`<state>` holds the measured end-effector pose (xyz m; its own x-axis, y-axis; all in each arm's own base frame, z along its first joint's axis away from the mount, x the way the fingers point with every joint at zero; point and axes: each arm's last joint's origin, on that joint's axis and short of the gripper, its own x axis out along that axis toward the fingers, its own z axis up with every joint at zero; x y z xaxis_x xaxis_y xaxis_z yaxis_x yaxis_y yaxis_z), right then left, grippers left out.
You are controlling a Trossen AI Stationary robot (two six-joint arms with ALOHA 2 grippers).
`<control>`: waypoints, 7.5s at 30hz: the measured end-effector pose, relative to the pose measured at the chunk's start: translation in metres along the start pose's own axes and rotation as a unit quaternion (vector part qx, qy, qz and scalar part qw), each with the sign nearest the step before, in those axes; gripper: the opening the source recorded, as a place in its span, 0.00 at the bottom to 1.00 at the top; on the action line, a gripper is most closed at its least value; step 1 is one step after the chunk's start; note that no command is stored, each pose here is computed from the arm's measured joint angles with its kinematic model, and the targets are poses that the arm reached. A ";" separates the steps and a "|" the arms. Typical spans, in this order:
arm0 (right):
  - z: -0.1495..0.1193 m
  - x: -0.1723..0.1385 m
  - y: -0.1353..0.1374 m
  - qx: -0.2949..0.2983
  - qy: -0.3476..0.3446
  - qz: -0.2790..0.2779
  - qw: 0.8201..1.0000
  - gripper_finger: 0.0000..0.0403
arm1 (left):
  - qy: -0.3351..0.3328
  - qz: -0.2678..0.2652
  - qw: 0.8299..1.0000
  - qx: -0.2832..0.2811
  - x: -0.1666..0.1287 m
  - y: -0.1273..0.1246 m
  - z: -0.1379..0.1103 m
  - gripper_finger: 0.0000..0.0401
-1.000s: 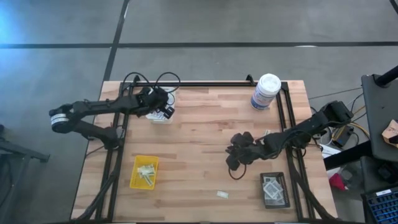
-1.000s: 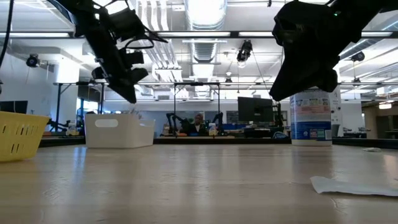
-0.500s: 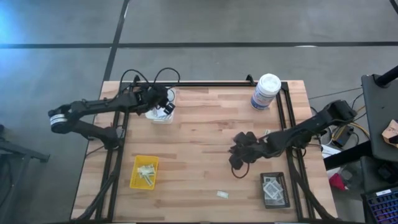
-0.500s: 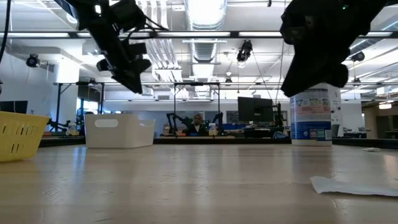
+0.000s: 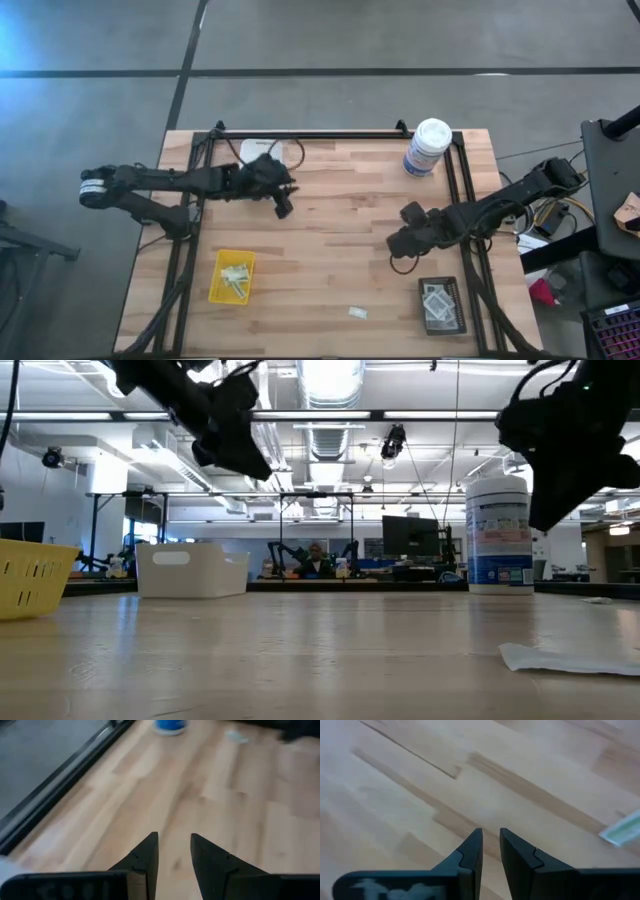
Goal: Pick & Place First Aid Supplies
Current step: Put the green bandage into the yellow bin
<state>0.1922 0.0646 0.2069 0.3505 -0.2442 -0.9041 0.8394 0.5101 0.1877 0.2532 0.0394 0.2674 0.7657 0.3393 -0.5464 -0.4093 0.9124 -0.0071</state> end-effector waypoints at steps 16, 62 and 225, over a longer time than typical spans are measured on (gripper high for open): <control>-0.003 0.002 -0.014 -0.181 0.030 -0.076 0.980 0.23 | -0.034 -0.100 0.993 0.058 0.005 -0.054 -0.039 0.27; 0.018 0.088 -0.051 -0.238 0.245 -0.248 0.907 0.29 | -0.049 -0.099 0.993 0.053 0.005 -0.054 -0.039 0.27; 0.058 0.027 0.129 -0.427 -0.130 0.370 0.815 0.29 | 0.066 -0.330 0.941 0.045 -0.006 -0.076 -0.067 0.00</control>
<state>0.3336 0.0763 0.2292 0.7988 0.2802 -0.5323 -0.1978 0.9580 0.2075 0.2461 -0.0478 0.2151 0.7683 -0.3328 -0.5468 0.1812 0.9324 -0.3129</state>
